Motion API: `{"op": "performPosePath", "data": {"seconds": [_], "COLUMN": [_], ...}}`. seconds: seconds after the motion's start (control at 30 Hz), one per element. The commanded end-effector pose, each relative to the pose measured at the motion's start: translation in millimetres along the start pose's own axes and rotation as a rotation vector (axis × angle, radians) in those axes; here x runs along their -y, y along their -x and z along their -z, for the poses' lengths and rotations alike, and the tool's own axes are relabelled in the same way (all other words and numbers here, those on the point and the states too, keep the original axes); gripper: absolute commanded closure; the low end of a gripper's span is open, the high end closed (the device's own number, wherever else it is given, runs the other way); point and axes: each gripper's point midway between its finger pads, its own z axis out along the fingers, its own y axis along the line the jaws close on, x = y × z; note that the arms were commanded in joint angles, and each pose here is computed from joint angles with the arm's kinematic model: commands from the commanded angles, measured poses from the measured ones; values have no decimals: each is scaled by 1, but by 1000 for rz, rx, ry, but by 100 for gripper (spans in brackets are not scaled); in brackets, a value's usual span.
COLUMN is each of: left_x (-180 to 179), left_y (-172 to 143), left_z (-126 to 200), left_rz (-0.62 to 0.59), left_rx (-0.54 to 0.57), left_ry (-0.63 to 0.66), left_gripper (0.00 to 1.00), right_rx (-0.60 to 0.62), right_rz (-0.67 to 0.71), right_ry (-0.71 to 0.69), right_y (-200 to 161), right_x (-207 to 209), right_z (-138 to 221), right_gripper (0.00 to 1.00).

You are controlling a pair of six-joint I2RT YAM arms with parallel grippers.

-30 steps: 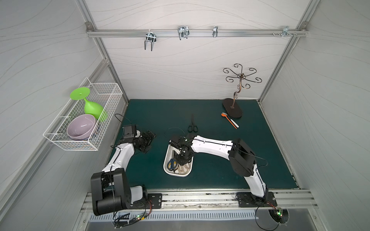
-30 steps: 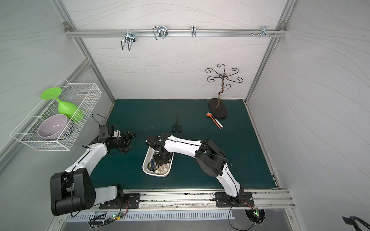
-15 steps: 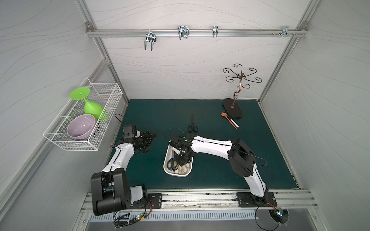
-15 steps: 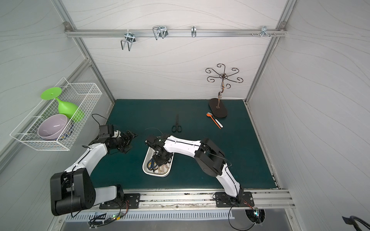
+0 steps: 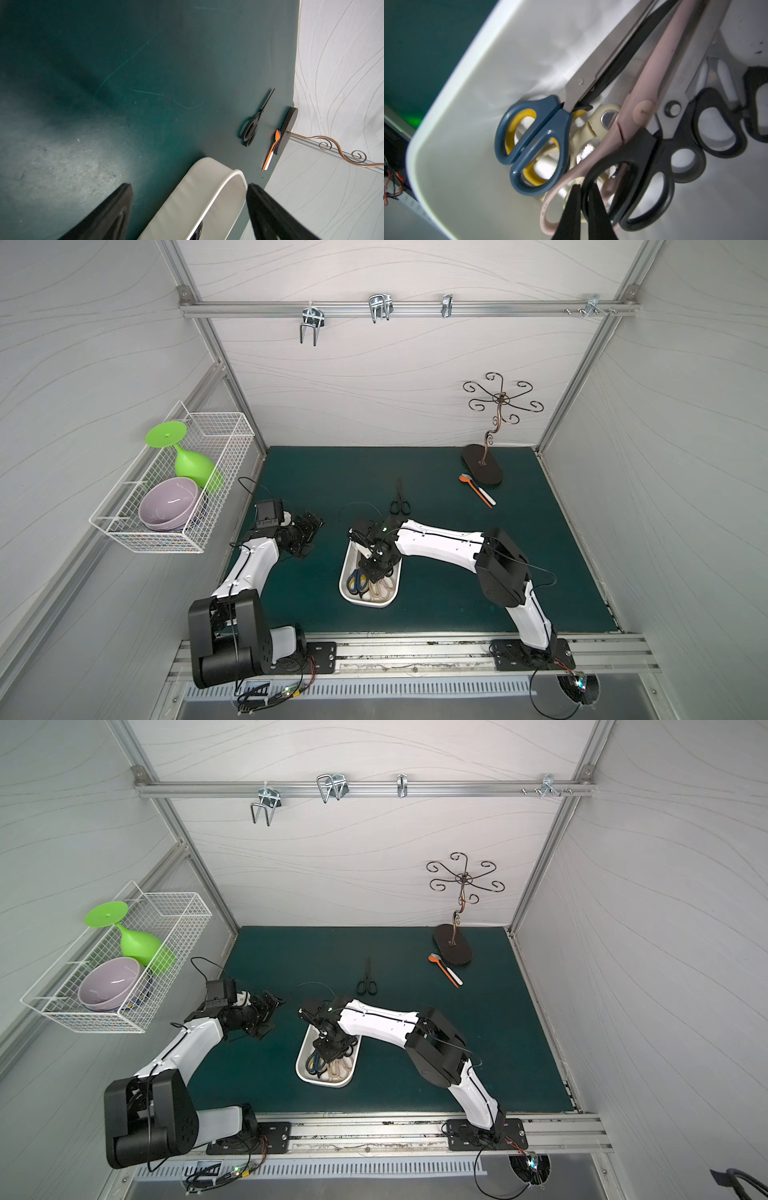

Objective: Take the scissors out of the storage box
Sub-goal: Pick up the scissors from the storage box.

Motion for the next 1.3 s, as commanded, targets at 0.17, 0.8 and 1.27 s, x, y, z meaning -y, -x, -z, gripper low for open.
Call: {"op": "performPosePath", "data": {"seconds": [0.17, 0.8, 1.27], "left_x": [3, 2, 3], "left_y": [3, 3, 4], "left_z": [1, 1, -1], "left_rz": [-11, -15, -6], "left_rx": [7, 10, 7], "left_ry": [-15, -13, -19], "left_gripper": [10, 10, 10], "right_rx": [59, 112, 190], "right_rz": [20, 22, 21], "right_ry": [0, 8, 8], "right_y": [12, 20, 10], "right_x": [0, -5, -5], "right_z": [25, 60, 117], "right_gripper": [100, 100, 100]}}
